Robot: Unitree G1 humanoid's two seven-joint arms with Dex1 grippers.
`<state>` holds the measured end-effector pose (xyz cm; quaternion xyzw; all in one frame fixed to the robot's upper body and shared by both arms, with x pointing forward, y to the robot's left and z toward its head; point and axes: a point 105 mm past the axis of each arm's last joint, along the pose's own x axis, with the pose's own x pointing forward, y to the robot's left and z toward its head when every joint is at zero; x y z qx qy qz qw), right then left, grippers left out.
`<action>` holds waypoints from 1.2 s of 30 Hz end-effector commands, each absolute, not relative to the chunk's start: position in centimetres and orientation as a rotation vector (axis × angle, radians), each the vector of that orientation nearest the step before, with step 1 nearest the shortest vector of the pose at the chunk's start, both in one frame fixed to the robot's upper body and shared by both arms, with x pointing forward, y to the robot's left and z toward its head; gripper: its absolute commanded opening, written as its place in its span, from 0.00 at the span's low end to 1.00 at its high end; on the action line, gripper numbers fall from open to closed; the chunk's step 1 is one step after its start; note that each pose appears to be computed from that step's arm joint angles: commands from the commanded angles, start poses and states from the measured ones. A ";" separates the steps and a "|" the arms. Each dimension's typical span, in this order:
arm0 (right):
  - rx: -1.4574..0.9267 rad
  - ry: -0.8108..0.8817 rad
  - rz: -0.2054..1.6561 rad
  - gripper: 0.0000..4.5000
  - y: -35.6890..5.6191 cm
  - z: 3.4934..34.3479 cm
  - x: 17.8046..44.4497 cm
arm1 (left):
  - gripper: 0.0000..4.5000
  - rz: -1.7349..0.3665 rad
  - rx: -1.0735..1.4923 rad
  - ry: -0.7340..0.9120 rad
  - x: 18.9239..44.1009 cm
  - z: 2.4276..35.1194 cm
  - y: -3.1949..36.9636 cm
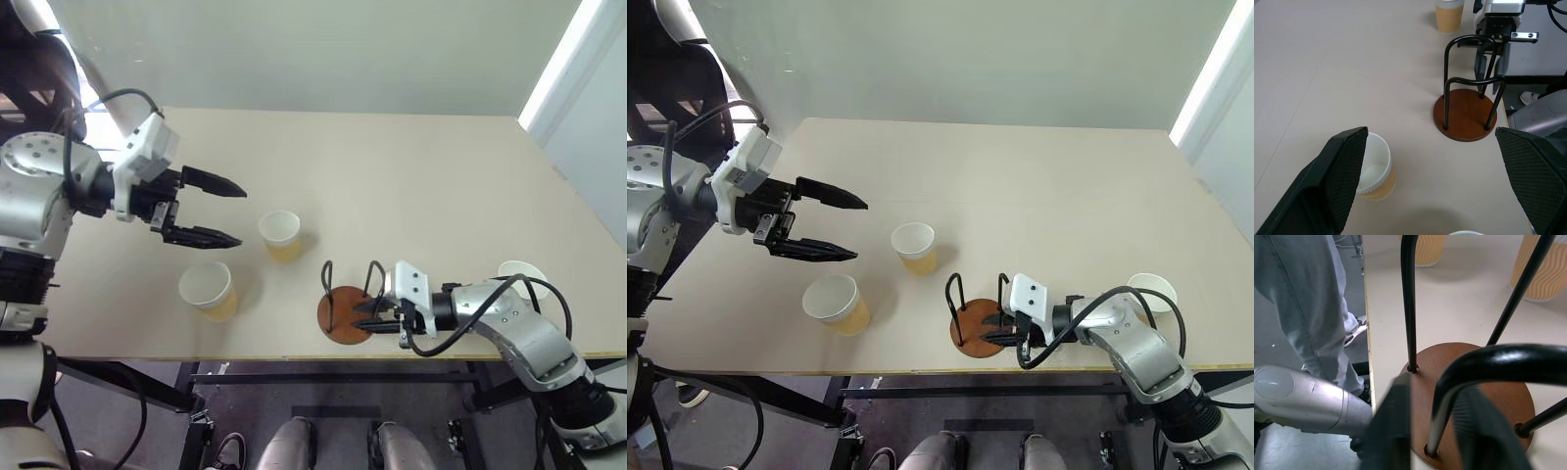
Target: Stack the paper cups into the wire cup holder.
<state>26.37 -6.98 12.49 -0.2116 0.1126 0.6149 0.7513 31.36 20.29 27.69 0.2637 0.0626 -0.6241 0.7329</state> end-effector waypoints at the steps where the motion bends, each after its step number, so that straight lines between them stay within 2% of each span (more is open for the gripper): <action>1: -0.486 0.215 1.328 0.54 -7.1 13.3 26.8 | 1.00 -1.381 0.621 0.105 30.9 29.0 20.4; 5: -0.498 0.226 1.314 0.84 -7.3 13.3 26.9 | 1.00 -1.380 0.623 0.105 30.9 29.0 20.4; 13: -0.576 0.297 1.308 0.84 -10.0 13.9 25.9 | 1.00 -1.379 0.625 0.104 30.9 29.1 20.4; 19: -0.756 0.368 1.175 0.84 -14.4 16.6 25.4 | 1.00 -1.383 0.627 0.092 30.8 29.2 20.4; 30: -1.006 0.402 0.861 0.84 -21.8 25.6 24.0 | 1.00 -1.388 0.628 0.065 31.0 29.3 20.3; 32: -1.017 0.423 0.832 0.84 -22.7 25.9 23.9 | 1.00 -1.396 0.625 0.060 31.0 29.2 20.1; 36: -0.983 0.530 0.809 0.84 -25.0 24.0 23.6 | 1.00 -1.435 0.599 0.006 30.5 29.9 19.4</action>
